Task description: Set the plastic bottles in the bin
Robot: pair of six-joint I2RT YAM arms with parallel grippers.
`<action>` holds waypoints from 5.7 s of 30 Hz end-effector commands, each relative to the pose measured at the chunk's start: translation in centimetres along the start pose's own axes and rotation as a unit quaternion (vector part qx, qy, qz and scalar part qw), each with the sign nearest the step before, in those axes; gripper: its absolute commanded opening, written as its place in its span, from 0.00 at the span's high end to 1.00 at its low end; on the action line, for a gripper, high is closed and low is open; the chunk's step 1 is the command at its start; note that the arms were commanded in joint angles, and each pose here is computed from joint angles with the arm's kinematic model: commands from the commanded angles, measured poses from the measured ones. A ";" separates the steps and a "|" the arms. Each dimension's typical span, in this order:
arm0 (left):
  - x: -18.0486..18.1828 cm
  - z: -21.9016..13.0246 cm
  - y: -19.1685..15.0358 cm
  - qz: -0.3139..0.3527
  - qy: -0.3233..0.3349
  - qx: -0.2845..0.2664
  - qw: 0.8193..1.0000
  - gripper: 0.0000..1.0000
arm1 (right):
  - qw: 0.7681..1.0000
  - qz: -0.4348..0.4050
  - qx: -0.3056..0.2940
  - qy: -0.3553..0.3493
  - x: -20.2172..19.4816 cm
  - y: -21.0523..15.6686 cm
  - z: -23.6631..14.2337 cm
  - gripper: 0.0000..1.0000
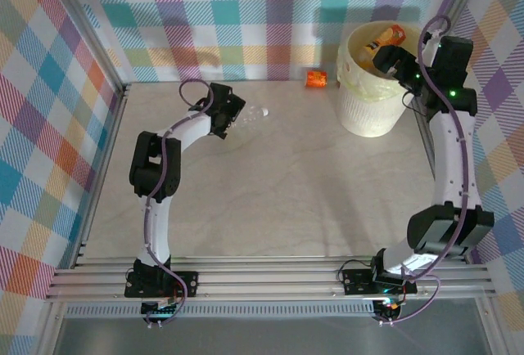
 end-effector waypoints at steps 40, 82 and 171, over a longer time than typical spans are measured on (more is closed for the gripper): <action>-2.5 -20.8 -6.0 0.339 -0.224 0.099 0.908 0.56 | 0.854 -0.358 -0.010 0.378 13.3 -12.2 -2.0 0.00; -3.0 -30.4 -11.3 0.461 -0.349 0.170 0.797 0.06 | 0.780 -0.511 0.079 0.352 20.3 -19.2 0.8 0.41; 2.6 -22.6 -7.0 0.269 -0.133 -0.020 0.954 0.00 | 0.974 -0.183 0.040 0.124 13.4 -6.8 16.6 0.00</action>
Point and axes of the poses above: each hand's point on the last joint's axis, 136 mm out from that joint toward the fingers, its own z axis out along the fingers, its own x axis along the line the jaws close on, y = z × x, the point moved 9 cm from there along -z, back along the fingers, and after that the axes turned 10 degrees about -z, right-handed, at the moved point
